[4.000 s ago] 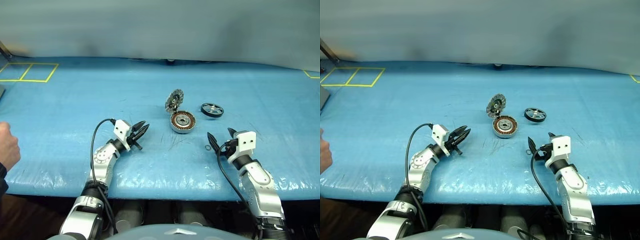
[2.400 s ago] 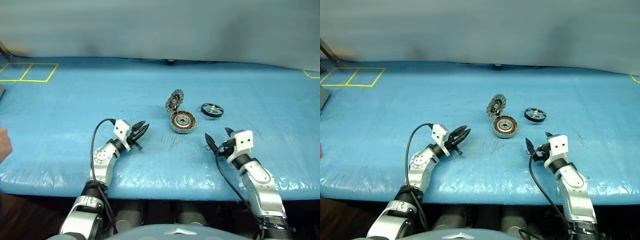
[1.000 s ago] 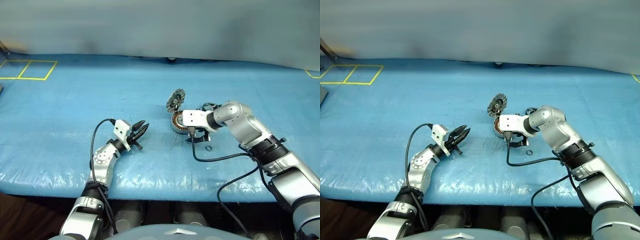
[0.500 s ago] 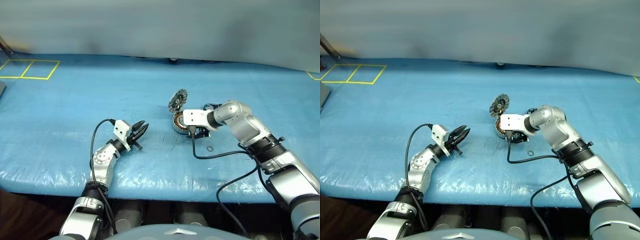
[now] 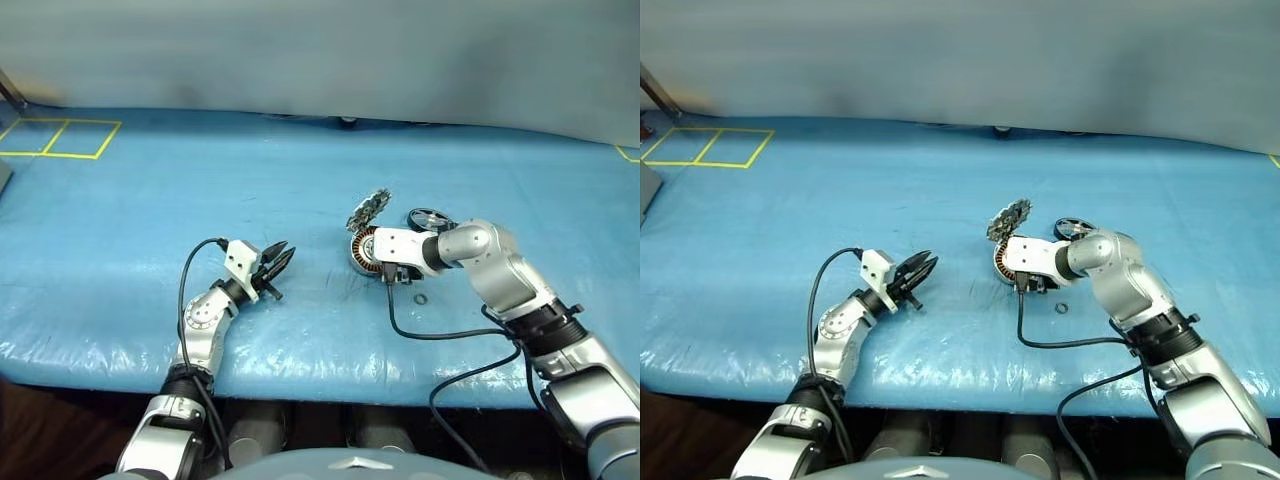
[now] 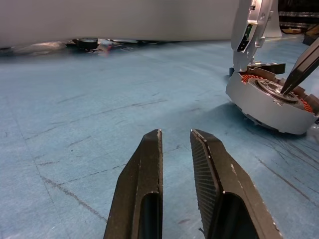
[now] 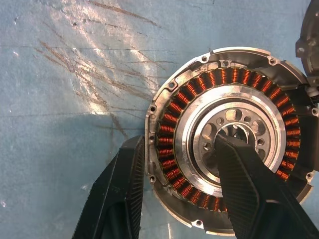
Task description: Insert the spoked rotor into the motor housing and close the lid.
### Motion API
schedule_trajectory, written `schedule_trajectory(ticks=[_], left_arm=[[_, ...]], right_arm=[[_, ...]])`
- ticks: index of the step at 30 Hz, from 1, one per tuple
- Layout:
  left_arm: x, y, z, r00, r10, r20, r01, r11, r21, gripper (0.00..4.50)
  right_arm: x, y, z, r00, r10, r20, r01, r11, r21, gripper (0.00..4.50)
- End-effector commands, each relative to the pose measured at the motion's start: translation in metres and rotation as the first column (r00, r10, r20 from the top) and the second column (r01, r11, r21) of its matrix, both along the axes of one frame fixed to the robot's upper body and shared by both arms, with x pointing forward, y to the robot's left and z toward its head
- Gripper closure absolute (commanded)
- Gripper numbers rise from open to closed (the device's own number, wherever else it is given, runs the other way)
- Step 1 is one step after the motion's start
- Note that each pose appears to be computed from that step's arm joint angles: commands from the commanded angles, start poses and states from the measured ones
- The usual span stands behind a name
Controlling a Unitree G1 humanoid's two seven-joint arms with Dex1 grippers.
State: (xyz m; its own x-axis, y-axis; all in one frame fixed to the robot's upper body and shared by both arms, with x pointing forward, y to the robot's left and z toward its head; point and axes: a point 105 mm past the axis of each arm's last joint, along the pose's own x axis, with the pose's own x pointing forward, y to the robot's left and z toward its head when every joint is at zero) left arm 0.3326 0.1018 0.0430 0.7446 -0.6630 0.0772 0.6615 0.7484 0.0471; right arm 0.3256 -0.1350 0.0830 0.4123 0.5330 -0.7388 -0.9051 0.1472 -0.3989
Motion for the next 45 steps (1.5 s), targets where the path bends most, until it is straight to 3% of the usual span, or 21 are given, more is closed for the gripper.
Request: schedule_trajectory(ticks=[1,10,17,20,28,32,34,35,37,40,45], left_arm=[[0.0,0.0,0.01,0.999,-0.001,0.045,0.001,1.0,0.0,3.59],[-0.002,0.003,0.008,0.999,0.011,0.037,-0.011,1.0,0.003,3.59],[-0.003,0.007,0.006,0.999,0.019,0.032,-0.02,1.0,0.011,3.59],[-0.004,0.011,0.006,0.999,0.024,0.033,-0.025,0.999,0.022,3.59],[-0.005,0.023,0.009,0.998,0.04,0.045,-0.042,0.998,0.045,3.59],[-0.006,0.026,0.009,0.998,0.044,0.045,-0.047,0.998,0.05,3.59],[-0.006,0.026,0.009,0.998,0.046,0.045,-0.049,0.997,0.052,3.59],[-0.006,0.026,0.008,0.998,0.045,0.044,-0.047,0.998,0.053,3.59],[-0.007,0.024,0.008,0.999,0.035,0.041,-0.037,0.998,0.054,3.59],[-0.007,0.022,0.007,0.999,0.023,0.039,-0.026,0.998,0.054,3.59],[-0.009,0.024,0.01,0.999,0.002,0.043,-0.004,0.999,0.05,3.59]], right_arm=[[-0.022,0.02,-0.003,0.997,0.01,-0.074,0.0,0.992,0.127,2.69],[-0.063,0.061,0.007,0.99,-0.039,-0.137,0.09,0.918,0.387,2.69],[-0.056,0.084,0.008,0.957,-0.213,-0.199,0.288,0.799,0.528,2.69],[-0.048,0.088,0.0,0.936,-0.289,-0.202,0.353,0.776,0.522,2.69],[-0.048,0.084,-0.011,0.923,-0.319,-0.216,0.385,0.791,0.475,2.69],[-0.05,0.086,-0.007,0.928,-0.302,-0.22,0.373,0.782,0.499,1.5],[-0.053,0.094,0.008,0.927,-0.258,-0.272,0.372,0.714,0.593,0.8],[-0.05,0.096,0.025,0.926,-0.25,-0.282,0.377,0.642,0.667,0.51],[-0.045,0.091,0.048,0.924,-0.26,-0.282,0.38,0.535,0.754,0.51],[-0.042,0.079,0.065,0.916,-0.289,-0.278,0.385,0.442,0.81,0.51],[-0.048,0.043,0.056,0.888,-0.411,-0.207,0.385,0.418,0.822,0.51]])
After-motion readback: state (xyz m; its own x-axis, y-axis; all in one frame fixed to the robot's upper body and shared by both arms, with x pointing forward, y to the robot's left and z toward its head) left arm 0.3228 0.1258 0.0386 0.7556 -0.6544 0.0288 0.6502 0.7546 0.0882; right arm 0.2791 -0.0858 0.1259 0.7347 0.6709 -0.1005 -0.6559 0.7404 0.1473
